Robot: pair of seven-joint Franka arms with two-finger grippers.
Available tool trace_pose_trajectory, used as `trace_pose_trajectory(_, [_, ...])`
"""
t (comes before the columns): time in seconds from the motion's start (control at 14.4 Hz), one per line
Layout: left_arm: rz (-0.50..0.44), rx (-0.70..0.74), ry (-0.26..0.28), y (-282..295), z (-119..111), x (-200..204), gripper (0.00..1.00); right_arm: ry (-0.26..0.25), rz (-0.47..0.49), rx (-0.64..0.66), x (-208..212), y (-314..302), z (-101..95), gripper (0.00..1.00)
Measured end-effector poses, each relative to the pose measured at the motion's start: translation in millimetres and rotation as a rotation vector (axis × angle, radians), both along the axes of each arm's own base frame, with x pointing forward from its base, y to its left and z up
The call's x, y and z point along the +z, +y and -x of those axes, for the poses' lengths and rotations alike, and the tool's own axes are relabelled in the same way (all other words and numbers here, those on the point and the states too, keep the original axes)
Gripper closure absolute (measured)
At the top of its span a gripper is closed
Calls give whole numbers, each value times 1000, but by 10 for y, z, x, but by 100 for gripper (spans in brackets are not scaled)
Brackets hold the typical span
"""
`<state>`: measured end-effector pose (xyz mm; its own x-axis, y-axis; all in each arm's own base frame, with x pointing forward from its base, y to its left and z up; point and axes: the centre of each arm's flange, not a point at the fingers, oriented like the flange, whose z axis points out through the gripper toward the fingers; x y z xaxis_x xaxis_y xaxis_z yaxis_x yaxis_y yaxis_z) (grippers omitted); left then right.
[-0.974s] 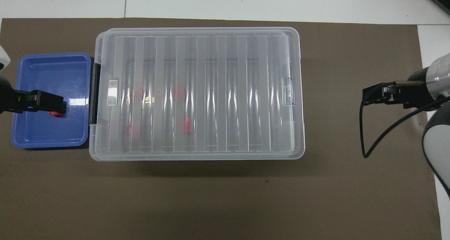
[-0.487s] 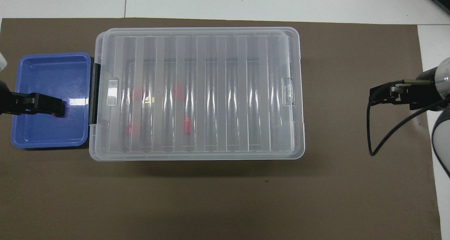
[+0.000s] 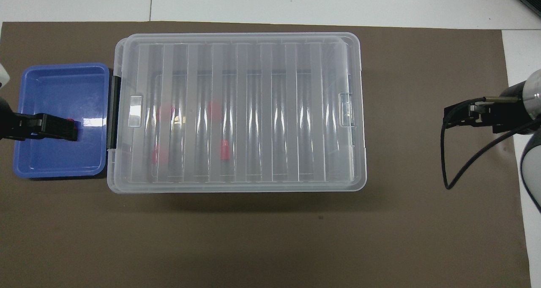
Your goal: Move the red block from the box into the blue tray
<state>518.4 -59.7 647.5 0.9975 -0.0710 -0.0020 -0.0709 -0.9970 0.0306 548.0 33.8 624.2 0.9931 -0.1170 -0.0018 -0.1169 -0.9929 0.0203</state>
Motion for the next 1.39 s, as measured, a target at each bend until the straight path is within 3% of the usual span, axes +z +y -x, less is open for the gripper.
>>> trace_pose_trajectory(0.28, [0, 0, 1, 3, 1, -1, 0, -24, -1, 7, 127, 37, 2, 0])
trace_pose_trajectory(1.39, [0, 1, 2, 5, 2, -2, 0, -17, -1, 9, 122, 51, 10, 0])
